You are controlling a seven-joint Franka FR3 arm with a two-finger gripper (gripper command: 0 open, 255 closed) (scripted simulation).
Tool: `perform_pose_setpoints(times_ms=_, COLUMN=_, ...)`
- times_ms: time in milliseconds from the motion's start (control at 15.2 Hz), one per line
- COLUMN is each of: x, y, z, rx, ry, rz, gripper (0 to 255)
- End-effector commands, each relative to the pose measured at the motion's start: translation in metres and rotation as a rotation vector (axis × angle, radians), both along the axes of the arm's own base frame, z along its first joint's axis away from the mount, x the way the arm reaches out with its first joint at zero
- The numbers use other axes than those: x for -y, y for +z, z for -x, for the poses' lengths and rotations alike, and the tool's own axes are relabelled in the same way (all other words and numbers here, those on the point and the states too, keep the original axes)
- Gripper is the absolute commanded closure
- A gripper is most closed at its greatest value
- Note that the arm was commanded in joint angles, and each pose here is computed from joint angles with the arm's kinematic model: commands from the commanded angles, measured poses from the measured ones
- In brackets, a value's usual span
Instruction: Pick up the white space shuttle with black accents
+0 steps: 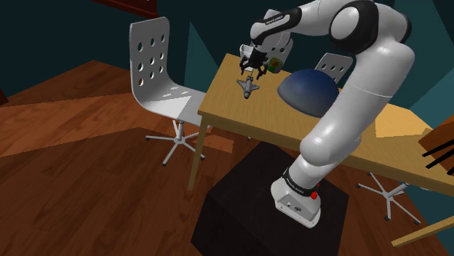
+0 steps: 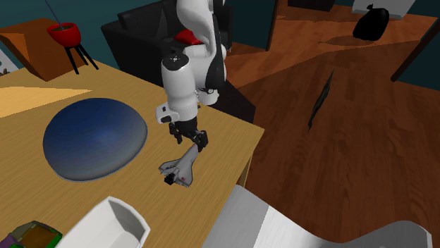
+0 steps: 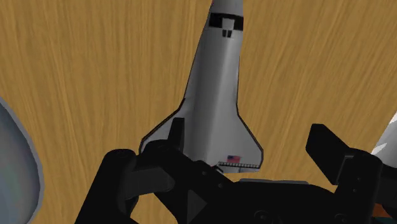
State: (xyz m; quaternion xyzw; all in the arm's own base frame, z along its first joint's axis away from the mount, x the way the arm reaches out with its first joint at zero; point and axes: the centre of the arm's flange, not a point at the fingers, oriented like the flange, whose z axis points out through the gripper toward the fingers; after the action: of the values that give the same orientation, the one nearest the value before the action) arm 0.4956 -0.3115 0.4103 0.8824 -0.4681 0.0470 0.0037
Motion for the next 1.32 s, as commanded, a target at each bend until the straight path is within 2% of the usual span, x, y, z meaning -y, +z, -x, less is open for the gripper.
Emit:
perform_pose_setpoints(times_ms=0, x=0.023, y=-0.012, z=-0.003, rx=-0.003, ry=-0.051, rz=0.005, gripper=0)
perform_pose_setpoints(times_ms=66, x=0.035, y=-0.017, z=-0.004, rx=-0.005, ry=-0.076, rz=0.008, gripper=0)
perform_pose_setpoints(times_ms=594, x=0.035, y=-0.057, z=-0.004, rx=-0.005, ry=-0.076, rz=0.008, gripper=0)
perform_pose_setpoints(times_ms=726, x=0.035, y=-0.057, z=-0.004, rx=-0.005, ry=-0.076, rz=0.008, gripper=0)
perform_pose_setpoints(times_ms=792, x=0.034, y=-0.057, z=-0.004, rx=-0.005, ry=-0.076, rz=0.008, gripper=255)
perform_pose_setpoints(times_ms=1254, x=0.035, y=-0.058, z=-0.004, rx=-0.005, ry=-0.076, rz=0.008, gripper=255)
